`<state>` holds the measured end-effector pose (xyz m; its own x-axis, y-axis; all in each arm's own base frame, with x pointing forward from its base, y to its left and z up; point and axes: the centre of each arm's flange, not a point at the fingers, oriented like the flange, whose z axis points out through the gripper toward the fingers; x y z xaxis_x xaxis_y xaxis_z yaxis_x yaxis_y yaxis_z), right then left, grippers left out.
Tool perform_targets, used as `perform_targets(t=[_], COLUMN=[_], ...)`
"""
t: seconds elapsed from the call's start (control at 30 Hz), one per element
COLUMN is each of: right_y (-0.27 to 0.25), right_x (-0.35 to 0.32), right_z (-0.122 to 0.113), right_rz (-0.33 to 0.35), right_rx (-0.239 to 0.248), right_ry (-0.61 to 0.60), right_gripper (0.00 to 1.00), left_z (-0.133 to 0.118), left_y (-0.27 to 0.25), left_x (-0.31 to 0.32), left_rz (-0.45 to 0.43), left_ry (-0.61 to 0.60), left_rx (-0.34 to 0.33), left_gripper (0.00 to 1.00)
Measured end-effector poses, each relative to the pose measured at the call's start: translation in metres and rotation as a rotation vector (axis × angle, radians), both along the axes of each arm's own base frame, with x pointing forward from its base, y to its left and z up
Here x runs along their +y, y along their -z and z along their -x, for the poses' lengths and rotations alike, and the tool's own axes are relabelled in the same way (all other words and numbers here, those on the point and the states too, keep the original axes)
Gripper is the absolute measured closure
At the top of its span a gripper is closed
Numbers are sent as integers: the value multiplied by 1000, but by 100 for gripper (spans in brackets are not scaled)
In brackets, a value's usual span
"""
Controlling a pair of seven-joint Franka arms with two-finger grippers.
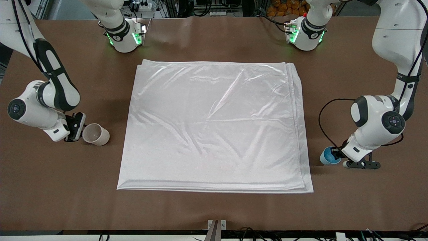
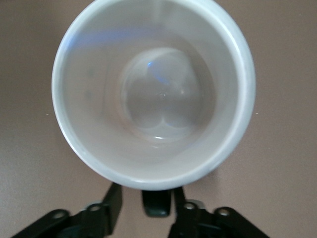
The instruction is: Place blue cup into white mug on cloth
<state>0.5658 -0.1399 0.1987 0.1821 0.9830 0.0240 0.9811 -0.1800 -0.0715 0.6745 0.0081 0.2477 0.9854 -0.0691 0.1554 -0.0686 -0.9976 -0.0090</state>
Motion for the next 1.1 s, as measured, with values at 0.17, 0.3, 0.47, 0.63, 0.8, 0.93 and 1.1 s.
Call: perform_targets(t=[0.17,0.3,0.47,0.63,0.8,0.93,1.1], right_y=[0,-1,-16,-55,-101,-123,-130], right_x=[0,6,27,63,119,169,233], right_z=[0,-2,-14,-29,-36,-35,-27], right_rz=[-16,-38,-50,-56,-68,-76,-87], right_rx=[-4,-12,-49,-117,-176,-191,-185], right_ry=[22,31,-5,-67,-144,-176,-186], right_gripper=[75,81,81,81,81,81,81], left_z=[0,-1,-4,-4,-2,0,5], left_y=[-9,-26,-61,-96,-120,-131,-148], left_x=[-2,-12,-26,-36,-44,-50,-67], left_rz=[-4,-9,-14,-18,-21,-21,-16], left_ry=[13,28,48,62,73,82,107], left_rx=[1,20,34,35,30,29,38], left_gripper=[96,96,96,96,96,96,96])
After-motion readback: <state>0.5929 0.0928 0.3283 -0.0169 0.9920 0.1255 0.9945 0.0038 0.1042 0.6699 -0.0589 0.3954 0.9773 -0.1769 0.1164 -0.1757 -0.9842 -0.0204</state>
